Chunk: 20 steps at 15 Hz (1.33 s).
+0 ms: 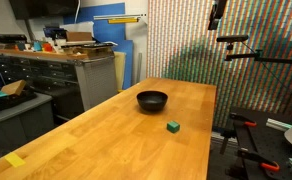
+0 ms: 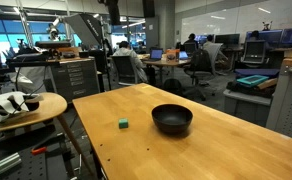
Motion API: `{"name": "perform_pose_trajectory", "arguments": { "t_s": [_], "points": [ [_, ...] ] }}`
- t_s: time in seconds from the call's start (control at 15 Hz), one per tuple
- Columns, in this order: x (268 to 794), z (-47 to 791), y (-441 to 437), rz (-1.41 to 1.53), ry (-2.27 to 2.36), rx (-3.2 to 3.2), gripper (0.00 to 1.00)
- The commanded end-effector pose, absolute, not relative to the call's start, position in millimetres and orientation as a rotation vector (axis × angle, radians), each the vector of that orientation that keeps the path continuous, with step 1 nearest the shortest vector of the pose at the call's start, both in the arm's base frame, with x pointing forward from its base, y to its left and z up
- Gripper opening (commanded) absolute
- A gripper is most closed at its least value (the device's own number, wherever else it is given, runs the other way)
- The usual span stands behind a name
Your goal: Put the green block in the bowl
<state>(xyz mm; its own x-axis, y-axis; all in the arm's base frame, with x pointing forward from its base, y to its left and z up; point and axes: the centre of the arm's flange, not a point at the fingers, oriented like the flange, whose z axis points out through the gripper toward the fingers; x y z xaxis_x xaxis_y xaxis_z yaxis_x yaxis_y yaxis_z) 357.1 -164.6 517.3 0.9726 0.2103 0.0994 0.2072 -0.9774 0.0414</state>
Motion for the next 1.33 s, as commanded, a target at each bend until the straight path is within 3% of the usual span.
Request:
{"name": "perform_pose_trajectory", "arguments": {
  "t_s": [0.0, 0.67, 1.27],
  "points": [
    [357, 519, -165, 0.166, 0.326, 3.088, 1.0],
    [357, 526, -166, 0.189, 0.322, 3.081, 1.0],
    [372, 479, -91, 0.166, -0.002, 3.052, 1.0]
  ]
}}
